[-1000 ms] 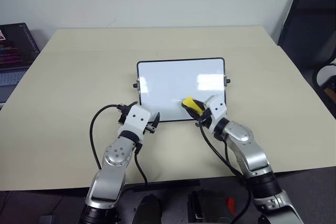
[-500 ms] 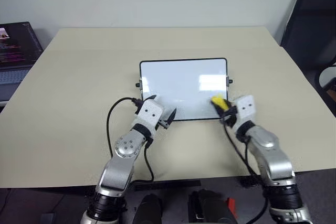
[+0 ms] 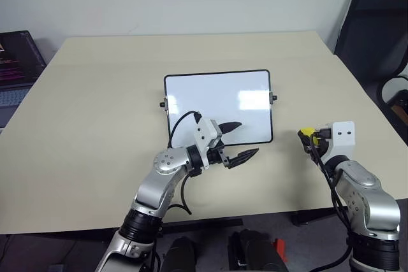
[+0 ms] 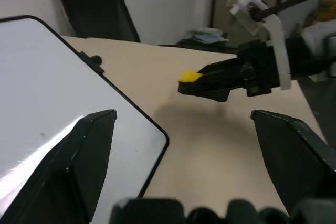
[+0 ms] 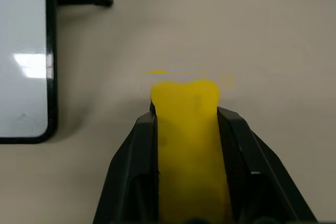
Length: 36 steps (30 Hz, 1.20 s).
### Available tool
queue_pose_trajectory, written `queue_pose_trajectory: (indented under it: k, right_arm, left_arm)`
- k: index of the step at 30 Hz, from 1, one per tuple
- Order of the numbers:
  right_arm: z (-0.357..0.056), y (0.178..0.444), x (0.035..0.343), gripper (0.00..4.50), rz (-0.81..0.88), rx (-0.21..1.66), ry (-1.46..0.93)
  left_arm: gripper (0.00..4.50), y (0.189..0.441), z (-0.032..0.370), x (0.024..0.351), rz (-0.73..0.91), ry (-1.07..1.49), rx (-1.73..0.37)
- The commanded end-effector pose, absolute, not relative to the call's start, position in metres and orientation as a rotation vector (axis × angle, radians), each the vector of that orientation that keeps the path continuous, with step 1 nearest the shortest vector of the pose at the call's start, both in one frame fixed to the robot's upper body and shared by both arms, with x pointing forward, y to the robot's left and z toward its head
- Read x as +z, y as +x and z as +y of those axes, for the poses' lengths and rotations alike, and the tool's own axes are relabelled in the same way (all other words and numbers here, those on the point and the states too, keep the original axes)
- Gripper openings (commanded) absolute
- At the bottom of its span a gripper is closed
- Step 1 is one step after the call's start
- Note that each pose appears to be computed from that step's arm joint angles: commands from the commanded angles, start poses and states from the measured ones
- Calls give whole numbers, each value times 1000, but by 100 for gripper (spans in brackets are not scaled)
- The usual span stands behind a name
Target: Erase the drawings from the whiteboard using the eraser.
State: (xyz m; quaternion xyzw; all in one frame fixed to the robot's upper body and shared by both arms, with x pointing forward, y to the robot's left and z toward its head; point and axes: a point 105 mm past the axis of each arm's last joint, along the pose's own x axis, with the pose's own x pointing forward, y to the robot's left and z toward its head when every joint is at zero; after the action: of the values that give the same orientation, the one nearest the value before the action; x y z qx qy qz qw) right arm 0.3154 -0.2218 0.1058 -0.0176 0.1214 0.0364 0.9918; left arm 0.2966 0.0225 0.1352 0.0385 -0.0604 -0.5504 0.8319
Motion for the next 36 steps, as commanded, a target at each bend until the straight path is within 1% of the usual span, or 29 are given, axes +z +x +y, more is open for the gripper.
queue_pose_trajectory:
  k: [1, 6, 13, 21, 23, 24, 25, 28, 31, 36]
  right_arm:
    - [-237, 315, 104, 120, 294, 23, -13]
    - [-242, 320, 99, 120, 334, 13, -19]
    - [-240, 328, 97, 120, 337, 17, -26]
    - [-237, 331, 94, 120, 343, 31, -26]
    - [-237, 331, 93, 190, 343, 40, -18]
    - [-236, 331, 93, 213, 342, 41, -16]
    - [-236, 332, 93, 245, 341, 42, -16]
    - [-237, 332, 94, 353, 336, 35, -17]
    - [-239, 333, 96, 448, 329, 26, -22]
    - [-246, 333, 101, 448, 304, -24, -44]
  left_arm:
    - [450, 289, 11, 136, -108, 96, -1308]
    - [450, 287, 14, 127, -46, 107, -1361]
    - [450, 288, 19, 127, -45, 131, -1351]
    - [450, 282, 21, 122, -25, 139, -1347]
    - [450, 282, 22, 122, -23, 138, -1341]
    - [450, 282, 23, 122, -22, 139, -1339]
    - [450, 282, 23, 122, -22, 139, -1337]
    - [450, 282, 24, 122, -17, 143, -1335]
    - [450, 282, 24, 122, -14, 143, -1336]
    - [450, 283, 23, 122, -14, 144, -1339]
